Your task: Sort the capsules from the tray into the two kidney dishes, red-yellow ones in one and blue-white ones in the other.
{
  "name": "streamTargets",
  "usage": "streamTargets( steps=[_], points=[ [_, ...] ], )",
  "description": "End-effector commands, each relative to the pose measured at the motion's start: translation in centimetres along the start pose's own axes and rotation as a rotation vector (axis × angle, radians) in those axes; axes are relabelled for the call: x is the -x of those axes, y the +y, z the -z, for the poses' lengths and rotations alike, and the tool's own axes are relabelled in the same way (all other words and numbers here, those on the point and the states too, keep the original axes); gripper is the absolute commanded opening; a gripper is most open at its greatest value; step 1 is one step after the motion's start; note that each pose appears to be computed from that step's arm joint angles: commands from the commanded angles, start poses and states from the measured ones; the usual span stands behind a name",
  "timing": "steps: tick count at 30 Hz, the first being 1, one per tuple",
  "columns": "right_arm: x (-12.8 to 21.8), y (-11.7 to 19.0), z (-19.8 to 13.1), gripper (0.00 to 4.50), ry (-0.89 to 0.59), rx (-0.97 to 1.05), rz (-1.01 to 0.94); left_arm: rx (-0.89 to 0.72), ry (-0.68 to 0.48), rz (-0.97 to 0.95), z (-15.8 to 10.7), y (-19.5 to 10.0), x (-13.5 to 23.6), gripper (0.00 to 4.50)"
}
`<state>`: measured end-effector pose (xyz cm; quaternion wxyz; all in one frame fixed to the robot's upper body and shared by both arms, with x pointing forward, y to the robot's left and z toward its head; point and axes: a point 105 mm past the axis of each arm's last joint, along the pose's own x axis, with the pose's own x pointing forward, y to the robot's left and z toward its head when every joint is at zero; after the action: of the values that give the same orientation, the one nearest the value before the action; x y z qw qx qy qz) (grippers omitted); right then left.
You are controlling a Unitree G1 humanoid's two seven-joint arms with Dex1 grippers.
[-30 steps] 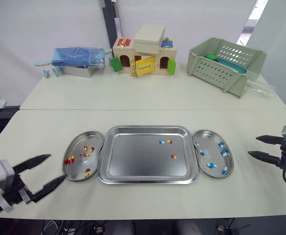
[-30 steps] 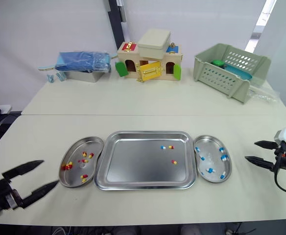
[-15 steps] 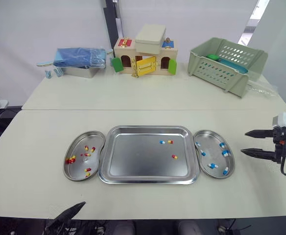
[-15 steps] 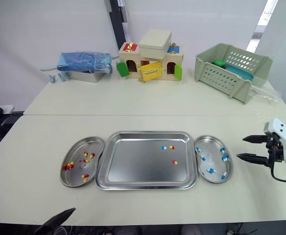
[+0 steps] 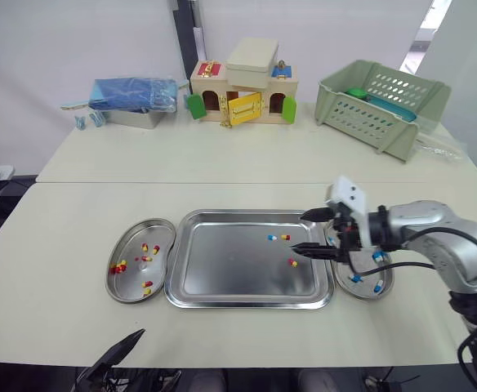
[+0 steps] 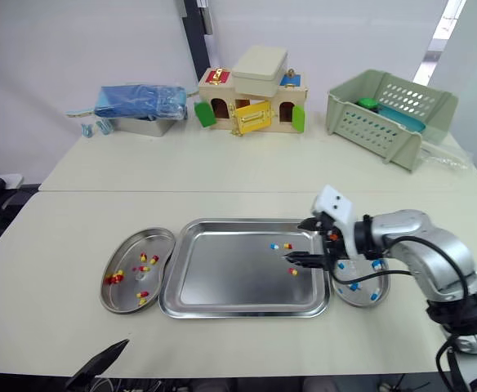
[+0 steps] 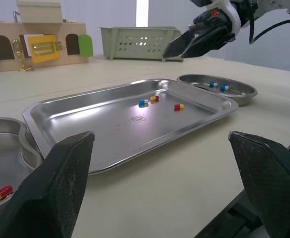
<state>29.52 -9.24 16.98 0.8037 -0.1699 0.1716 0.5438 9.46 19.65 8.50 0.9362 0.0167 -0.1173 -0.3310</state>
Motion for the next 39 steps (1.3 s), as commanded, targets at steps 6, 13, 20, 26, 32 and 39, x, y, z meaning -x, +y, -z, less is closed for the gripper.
streamTargets(
  steps=[6,13,20,26,32,39],
  points=[
    [-3.8,-1.0,-0.5,3.28,0.052,0.085,0.107,-0.028,-0.029,-0.016,-0.2,0.3,-0.7,4.50],
    [-5.9,-1.0,-0.5,2.08,0.078,0.092,0.140,-0.019,-0.022,-0.025,-0.3,0.3,-0.6,4.50],
    [-7.1,-1.2,0.6,1.84,0.117,0.093,0.151,-0.019,-0.022,-0.032,-0.4,0.5,-0.6,4.50],
    [-7.6,-1.6,1.3,1.84,0.138,0.093,0.167,-0.020,-0.023,-0.036,-0.4,0.4,-0.4,4.50],
    [-8.0,-1.7,1.9,1.84,0.157,0.088,0.170,-0.024,-0.020,-0.043,-0.3,0.3,-0.4,4.50],
    [-8.0,-1.8,2.5,1.00,0.191,0.089,0.175,-0.028,-0.021,-0.044,-0.3,0.3,-0.4,4.50]
  ],
)
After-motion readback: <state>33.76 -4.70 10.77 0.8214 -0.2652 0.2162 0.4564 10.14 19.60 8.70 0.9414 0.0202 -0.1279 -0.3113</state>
